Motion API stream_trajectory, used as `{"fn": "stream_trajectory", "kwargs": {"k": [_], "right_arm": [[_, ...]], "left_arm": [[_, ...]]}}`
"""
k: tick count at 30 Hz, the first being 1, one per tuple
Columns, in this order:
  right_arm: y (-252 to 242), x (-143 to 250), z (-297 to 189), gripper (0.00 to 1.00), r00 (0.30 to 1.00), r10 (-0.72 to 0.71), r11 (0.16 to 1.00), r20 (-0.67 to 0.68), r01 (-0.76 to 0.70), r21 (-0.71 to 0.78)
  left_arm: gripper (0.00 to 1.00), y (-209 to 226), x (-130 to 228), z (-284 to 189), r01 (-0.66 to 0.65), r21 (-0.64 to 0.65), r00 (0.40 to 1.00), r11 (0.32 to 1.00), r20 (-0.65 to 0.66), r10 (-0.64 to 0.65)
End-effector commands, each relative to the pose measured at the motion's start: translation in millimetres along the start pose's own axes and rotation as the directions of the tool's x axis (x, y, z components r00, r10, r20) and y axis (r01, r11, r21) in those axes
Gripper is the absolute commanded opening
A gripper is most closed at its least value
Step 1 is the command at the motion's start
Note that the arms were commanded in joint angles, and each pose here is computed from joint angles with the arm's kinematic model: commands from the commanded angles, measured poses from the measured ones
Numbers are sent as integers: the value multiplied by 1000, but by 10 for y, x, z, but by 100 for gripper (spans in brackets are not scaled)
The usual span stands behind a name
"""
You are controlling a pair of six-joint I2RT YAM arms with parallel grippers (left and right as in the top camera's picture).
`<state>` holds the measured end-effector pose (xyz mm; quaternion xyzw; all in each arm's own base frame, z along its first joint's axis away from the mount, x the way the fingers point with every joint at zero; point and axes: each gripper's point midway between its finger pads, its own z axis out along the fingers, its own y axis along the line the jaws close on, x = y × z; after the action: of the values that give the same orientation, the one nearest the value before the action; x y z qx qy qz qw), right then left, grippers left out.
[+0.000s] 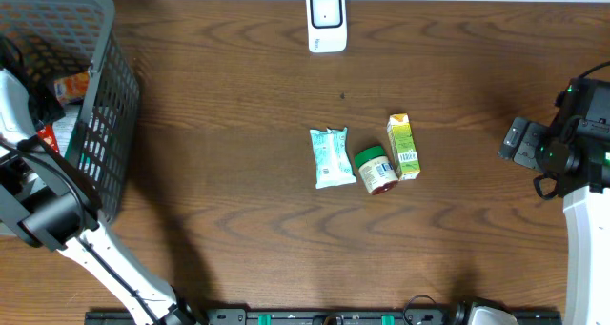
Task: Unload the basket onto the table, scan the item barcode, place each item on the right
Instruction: 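Grasp the red Nestlé wrapper in the basket with the left gripper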
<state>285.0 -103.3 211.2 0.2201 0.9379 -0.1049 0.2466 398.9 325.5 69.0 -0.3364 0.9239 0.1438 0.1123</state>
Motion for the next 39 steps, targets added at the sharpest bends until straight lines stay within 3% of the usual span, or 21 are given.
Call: {"fn": "stream_trajectory", "kwargs": {"k": [1, 5, 13, 14, 17, 20, 27, 34, 36, 39], "right_arm": [[-26, -23, -29, 99, 1000, -2, 1000, 11, 2, 7], [-26, -23, -29, 99, 1000, -2, 1000, 11, 2, 7], [-26, -23, -29, 99, 1000, -2, 1000, 11, 2, 7], [-26, -23, -29, 99, 1000, -2, 1000, 11, 2, 7], [-26, -23, -29, 99, 1000, -2, 1000, 11, 2, 7], [-26, -23, -29, 99, 1000, -2, 1000, 11, 2, 7], [-26, -23, -29, 99, 1000, -2, 1000, 11, 2, 7], [-26, -23, -29, 99, 1000, -2, 1000, 11, 2, 7], [-26, -23, -29, 99, 1000, -2, 1000, 11, 2, 7], [-26, -23, -29, 99, 1000, -2, 1000, 11, 2, 7]], "left_arm": [[54, -47, 48, 183, -24, 50, 999, 998, -30, 26], [55, -150, 107, 326, -23, 116, 998, 993, -55, 29], [53, -196, 268, 565, -25, 118, 994, 993, -101, 37], [49, -201, 279, 578, -25, 119, 994, 993, -105, 38], [19, -200, 282, 561, -16, 120, 994, 993, -108, 29], [14, -176, 182, 436, 12, 118, 997, 993, -75, -3], [7, -24, -218, -329, 120, 136, 987, 983, 92, -133], [7, 203, -445, -1453, 276, 216, 903, 936, 275, -330], [7, 274, -419, -1822, 321, 255, 866, 912, 310, -392], [8, 132, -300, -2435, 262, 417, 851, 871, 325, -412]]}}
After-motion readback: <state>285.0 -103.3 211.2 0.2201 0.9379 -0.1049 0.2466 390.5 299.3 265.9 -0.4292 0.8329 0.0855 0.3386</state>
